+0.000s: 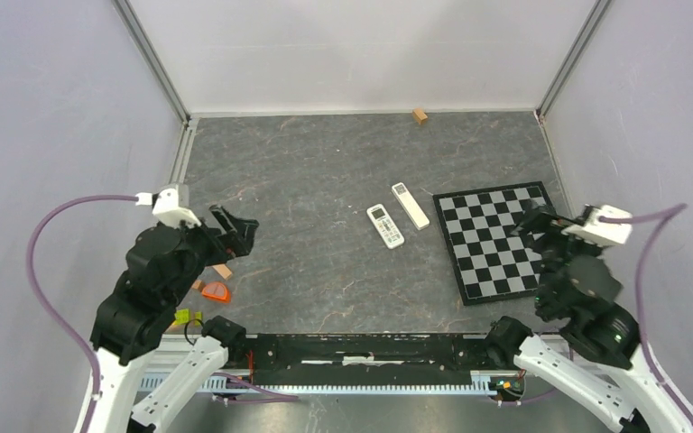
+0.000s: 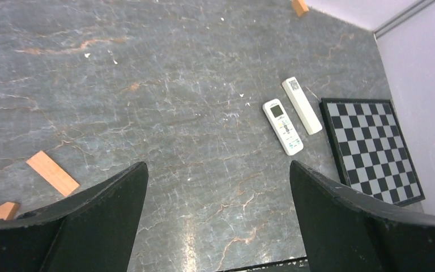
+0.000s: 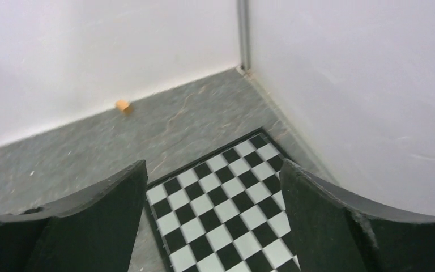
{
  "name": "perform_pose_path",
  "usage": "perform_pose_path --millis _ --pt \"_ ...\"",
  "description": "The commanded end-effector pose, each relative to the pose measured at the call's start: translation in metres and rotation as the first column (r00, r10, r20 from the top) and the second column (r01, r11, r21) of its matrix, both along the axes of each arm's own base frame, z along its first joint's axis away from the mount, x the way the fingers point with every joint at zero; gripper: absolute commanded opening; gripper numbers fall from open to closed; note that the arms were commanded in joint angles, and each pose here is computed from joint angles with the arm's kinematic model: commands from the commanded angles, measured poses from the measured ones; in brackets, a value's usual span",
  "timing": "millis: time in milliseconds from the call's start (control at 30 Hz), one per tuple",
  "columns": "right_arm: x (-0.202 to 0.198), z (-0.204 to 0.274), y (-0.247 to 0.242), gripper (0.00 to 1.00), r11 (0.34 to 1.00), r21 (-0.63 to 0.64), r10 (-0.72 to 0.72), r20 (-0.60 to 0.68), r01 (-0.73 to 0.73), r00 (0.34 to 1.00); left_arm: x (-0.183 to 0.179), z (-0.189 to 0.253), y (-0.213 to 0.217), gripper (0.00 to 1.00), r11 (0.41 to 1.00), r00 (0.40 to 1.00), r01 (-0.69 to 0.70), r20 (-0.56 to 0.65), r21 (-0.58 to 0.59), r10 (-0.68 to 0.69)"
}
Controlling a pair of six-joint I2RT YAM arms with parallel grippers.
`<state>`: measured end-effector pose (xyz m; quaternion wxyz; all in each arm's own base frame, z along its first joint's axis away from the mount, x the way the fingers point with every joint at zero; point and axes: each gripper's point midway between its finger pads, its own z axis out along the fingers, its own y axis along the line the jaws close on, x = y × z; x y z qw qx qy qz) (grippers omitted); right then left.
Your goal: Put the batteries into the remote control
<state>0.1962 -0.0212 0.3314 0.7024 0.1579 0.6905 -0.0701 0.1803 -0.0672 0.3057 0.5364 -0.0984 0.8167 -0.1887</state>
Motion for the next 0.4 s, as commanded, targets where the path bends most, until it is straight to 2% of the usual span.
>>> perform_pose_path --millis 0,167,367 --pt "-0.031 0.036 -0.049 0.97 0.989 -0.005 -0.144 0.06 0.145 0.988 -0.013 0.016 0.023 1.0 0.997 0.996 -0.062 0.061 0.053 0.059" --pt "-0.05 0.056 -0.073 0.98 0.981 0.026 -0.194 0.093 0.192 0.977 -0.023 0.026 0.032 1.0 0.995 0.993 -0.078 0.089 0.058 0.072" --pt "-0.055 0.062 -0.079 0.98 0.978 0.062 -0.206 0.118 0.2 0.971 -0.026 0.03 0.031 1.0 0.996 0.994 -0.059 0.095 0.061 0.053"
